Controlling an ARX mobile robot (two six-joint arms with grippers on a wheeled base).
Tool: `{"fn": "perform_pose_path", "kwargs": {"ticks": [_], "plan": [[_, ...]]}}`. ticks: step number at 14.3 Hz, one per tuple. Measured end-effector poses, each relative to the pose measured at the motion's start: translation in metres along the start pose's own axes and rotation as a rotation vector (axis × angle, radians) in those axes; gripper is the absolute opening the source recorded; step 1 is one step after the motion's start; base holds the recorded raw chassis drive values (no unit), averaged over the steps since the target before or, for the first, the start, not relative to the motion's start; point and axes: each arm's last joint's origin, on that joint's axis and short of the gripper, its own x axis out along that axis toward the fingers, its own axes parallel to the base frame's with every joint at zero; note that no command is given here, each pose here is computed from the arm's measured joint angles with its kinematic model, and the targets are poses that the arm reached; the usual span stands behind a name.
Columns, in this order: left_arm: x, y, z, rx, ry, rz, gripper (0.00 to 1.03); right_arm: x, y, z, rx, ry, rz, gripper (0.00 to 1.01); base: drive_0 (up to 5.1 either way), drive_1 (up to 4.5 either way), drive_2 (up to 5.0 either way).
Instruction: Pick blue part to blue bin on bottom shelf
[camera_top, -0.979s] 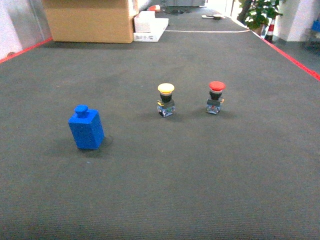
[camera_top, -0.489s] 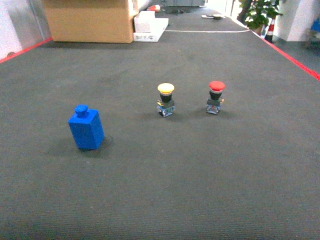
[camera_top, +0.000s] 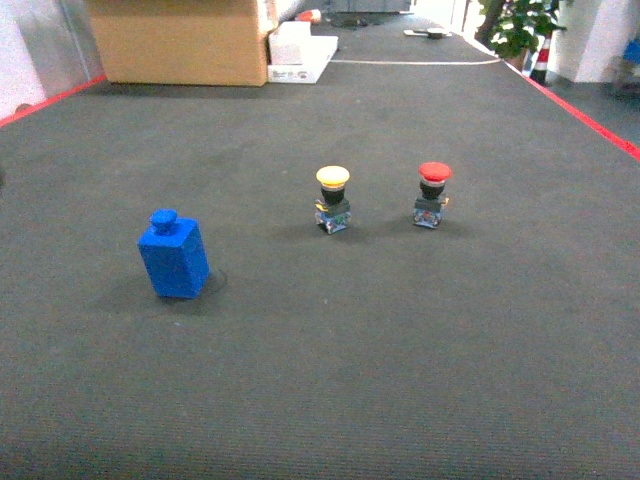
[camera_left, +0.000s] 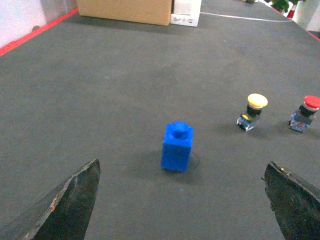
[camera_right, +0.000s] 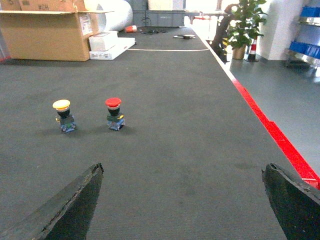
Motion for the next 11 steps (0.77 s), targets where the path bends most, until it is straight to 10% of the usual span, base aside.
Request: {"fn": "perform_pose_path", "kwargs": {"ticks": [3,5,11], "plan": [[0.056,-0.016,-0.003,0.004,0.040,-0.029,0.98,0.000,0.000,0.000,0.000,0.000,0.000,0.98,0.0,0.00,0.0],[0.121,-0.029,-0.029,0.063,0.140,-0.046,0.98,0.000,0.000,0.000,0.000,0.000,0.000,0.98,0.0,0.00,0.0],[0.199,-0.027,-0.061,0.088,0.230,-0.002,0.98,0.000,0.000,0.000,0.000,0.000,0.000,0.98,0.0,0.00,0.0]]}}
